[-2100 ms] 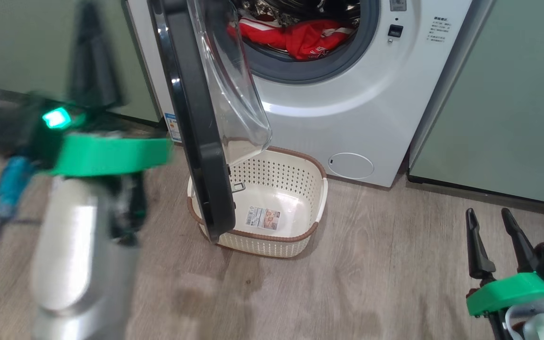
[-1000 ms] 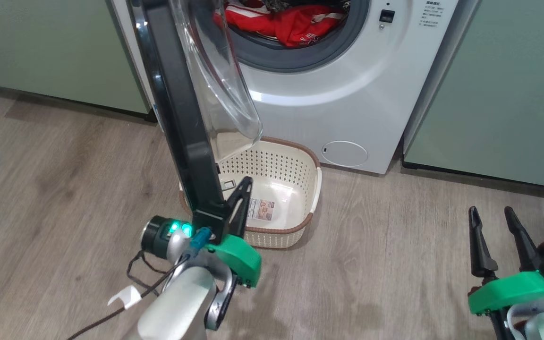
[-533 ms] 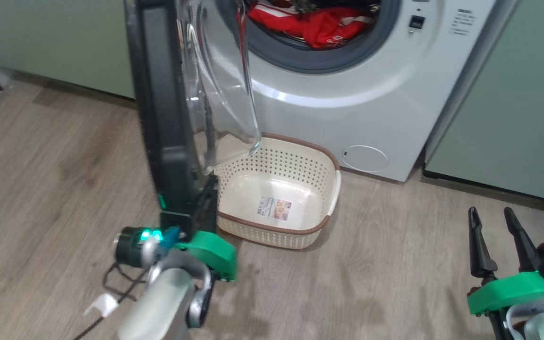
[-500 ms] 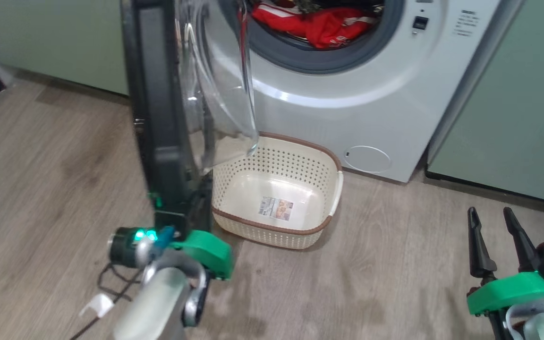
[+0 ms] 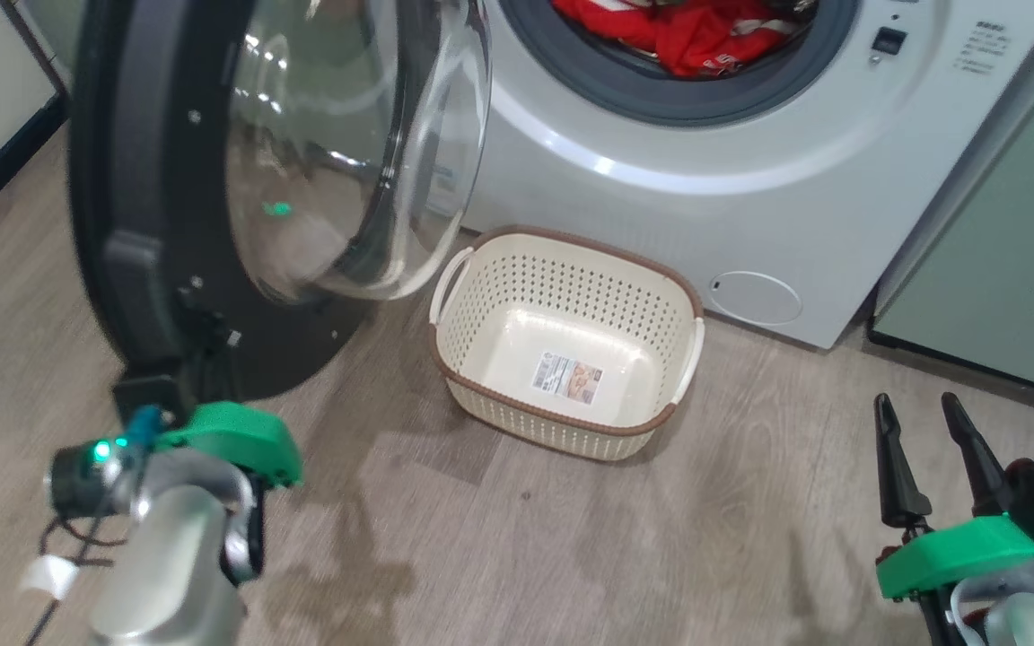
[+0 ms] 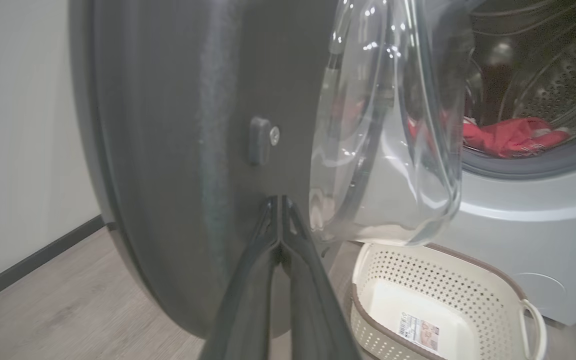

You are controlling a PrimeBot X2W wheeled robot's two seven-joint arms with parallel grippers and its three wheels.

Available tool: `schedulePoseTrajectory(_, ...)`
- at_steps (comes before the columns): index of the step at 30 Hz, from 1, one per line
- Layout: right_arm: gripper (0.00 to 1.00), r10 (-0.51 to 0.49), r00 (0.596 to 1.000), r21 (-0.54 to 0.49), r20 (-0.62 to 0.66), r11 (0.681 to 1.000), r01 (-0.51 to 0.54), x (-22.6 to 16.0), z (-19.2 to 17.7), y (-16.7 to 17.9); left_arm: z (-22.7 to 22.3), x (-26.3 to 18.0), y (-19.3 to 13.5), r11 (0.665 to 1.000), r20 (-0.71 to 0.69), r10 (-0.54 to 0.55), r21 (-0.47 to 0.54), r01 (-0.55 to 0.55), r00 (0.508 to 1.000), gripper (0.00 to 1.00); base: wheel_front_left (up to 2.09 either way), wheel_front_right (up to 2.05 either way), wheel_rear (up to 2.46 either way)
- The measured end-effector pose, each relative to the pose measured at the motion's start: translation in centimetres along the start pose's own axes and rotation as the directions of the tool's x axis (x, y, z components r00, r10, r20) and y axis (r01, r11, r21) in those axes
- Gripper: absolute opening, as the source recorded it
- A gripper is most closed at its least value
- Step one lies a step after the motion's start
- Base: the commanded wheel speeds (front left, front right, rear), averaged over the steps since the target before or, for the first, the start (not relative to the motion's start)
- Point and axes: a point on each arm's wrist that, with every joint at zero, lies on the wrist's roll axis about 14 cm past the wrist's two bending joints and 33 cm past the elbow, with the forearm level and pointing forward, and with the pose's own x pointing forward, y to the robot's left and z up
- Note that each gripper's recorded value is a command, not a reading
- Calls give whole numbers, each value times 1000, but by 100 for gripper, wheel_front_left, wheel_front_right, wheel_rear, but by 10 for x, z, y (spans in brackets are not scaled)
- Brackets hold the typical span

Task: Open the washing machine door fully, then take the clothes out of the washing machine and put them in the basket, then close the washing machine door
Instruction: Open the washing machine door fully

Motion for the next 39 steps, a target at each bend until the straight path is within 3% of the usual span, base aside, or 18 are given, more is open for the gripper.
schedulePoseTrajectory(8, 100, 26, 999, 7, -36, 1000, -26, 10, -15, 3, 10, 20, 49, 990, 8, 142, -26, -142, 990, 0, 0, 0, 0)
schedulePoseTrajectory(18, 100, 46, 998, 7, -48, 999, -45, 25, -22, 1, -2, 38, 81, 967, -47, 248, -48, -250, 968, 0, 0, 0, 0)
schedulePoseTrajectory(26, 100, 34, 998, 6, -52, 999, -34, 30, -25, -7, 1, 56, 88, 961, -47, 269, -52, -271, 962, 0, 0, 0, 0)
schedulePoseTrajectory(39, 100, -8, 1000, 9, -8, 1000, 8, 15, -6, -10, 9, 50, 75, 979, -15, 192, -66, -193, 981, 0, 0, 0, 0)
